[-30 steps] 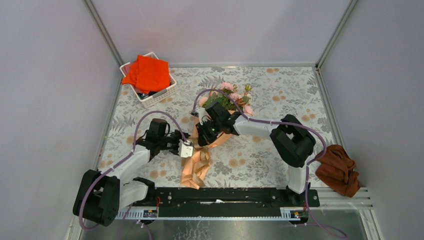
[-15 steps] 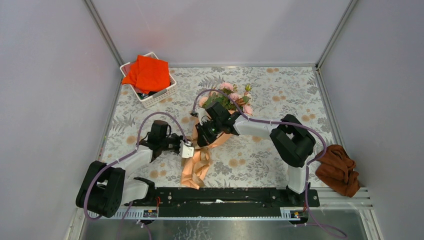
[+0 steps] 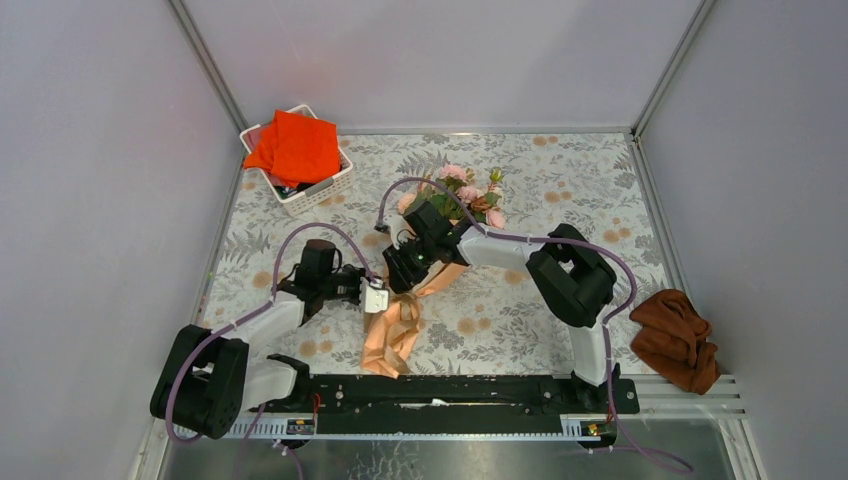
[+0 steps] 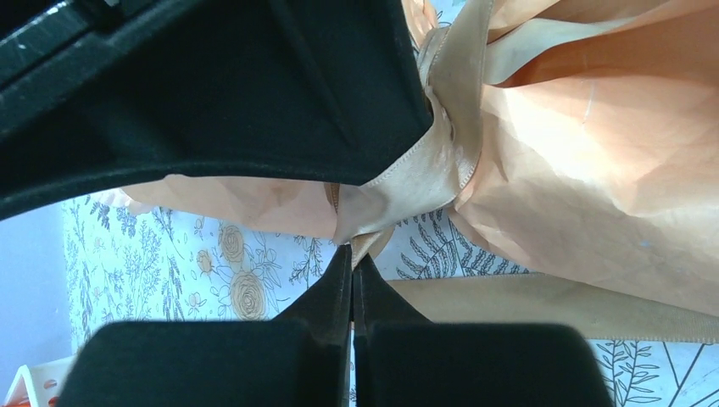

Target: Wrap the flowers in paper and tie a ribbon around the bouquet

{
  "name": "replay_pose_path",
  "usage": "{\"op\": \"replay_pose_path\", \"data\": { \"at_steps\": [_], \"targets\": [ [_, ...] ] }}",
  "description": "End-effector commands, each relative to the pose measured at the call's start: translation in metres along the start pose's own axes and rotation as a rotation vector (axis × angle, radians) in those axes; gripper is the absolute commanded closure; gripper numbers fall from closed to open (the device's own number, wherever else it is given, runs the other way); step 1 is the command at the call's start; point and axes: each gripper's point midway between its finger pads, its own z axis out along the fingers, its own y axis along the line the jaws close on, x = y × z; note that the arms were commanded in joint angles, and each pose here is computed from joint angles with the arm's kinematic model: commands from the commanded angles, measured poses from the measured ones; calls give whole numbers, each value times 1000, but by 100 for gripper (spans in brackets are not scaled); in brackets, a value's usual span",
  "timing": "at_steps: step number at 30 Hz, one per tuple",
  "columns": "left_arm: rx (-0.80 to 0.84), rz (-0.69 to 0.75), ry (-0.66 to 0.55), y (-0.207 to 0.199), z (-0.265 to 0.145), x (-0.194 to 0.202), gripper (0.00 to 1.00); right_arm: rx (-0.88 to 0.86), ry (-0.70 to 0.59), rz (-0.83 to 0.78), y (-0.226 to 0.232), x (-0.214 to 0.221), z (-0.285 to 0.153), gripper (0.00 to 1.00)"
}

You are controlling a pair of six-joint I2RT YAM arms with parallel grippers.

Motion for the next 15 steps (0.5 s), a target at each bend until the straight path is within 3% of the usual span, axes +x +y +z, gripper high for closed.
{"op": "replay_pose_path", "data": {
  "at_steps": [1, 7, 15],
  "targets": [
    [-38, 29, -28, 11, 0, -7, 100, 7, 19, -39, 3, -2, 2, 62],
    [-46, 14, -23, 13, 0, -6, 100, 10, 75, -24, 2, 13, 6, 54],
    [-23, -9, -8, 4, -2, -4, 99, 120, 149, 24, -22, 37, 26, 54]
  ]
}}
